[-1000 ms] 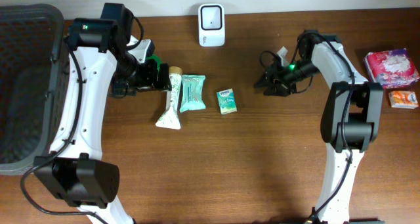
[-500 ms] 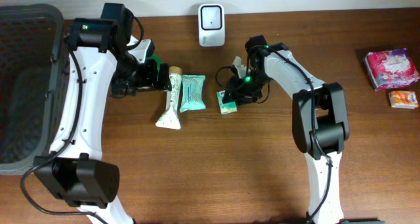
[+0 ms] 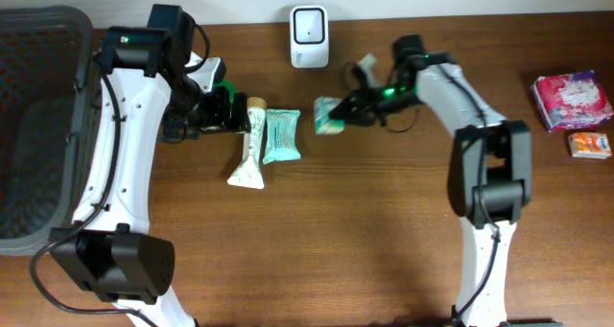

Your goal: Scan the item barcode

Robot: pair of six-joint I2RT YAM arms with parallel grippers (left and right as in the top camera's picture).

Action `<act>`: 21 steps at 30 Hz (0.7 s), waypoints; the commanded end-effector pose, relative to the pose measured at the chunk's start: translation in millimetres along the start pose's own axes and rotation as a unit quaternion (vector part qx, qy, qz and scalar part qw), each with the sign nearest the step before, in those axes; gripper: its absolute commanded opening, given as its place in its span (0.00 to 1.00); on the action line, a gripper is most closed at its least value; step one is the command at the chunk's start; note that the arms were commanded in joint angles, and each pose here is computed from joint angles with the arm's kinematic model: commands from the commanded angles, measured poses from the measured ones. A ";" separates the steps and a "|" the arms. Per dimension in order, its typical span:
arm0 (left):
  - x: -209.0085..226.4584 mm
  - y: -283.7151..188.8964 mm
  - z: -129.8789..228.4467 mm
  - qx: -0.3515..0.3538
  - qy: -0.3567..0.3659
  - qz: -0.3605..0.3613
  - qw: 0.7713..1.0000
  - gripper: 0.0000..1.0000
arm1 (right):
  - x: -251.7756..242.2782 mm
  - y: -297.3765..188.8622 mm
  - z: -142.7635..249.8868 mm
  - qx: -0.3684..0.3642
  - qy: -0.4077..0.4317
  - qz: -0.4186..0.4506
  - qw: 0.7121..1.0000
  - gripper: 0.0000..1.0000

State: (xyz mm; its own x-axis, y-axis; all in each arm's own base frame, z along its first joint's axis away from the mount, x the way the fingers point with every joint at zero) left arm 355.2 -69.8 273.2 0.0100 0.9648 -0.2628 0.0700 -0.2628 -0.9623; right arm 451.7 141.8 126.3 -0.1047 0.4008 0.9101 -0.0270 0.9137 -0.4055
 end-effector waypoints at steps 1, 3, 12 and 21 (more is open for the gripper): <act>-2.3 -5.6 1.8 -0.008 0.003 0.006 1.000 0.99 | 18.2 -38.1 -10.1 -0.039 -0.036 -0.090 0.995 0.04; -2.3 -5.6 1.8 -0.008 0.003 0.006 1.000 0.99 | 22.1 -48.7 -10.7 -0.055 -0.092 -0.122 0.987 0.04; -2.3 -5.6 1.8 -0.008 0.003 0.006 1.000 0.99 | 28.8 -31.2 -5.2 -0.049 -0.223 -0.115 0.967 0.04; -2.3 -5.6 1.8 -0.008 0.003 0.006 1.000 0.99 | 20.0 -3.1 7.5 0.005 -0.253 -0.036 0.967 0.04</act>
State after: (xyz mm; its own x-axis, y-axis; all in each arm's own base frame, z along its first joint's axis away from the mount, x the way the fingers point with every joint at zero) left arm 355.2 -69.8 273.2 0.0104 0.9648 -0.2628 0.0700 -0.2628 -0.9623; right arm 441.2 142.9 135.8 -0.5101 0.2436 0.8249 -0.0653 0.9453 -0.3195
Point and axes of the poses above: each gripper's point midway between its finger pads, its own y axis out along the fingers, its own x axis along the line the jaws close on, z = x × y, the point moved 6 cm from there along -y, back along the fingers, and after that the axes turned 3 degrees about -y, right-handed, at the moved point
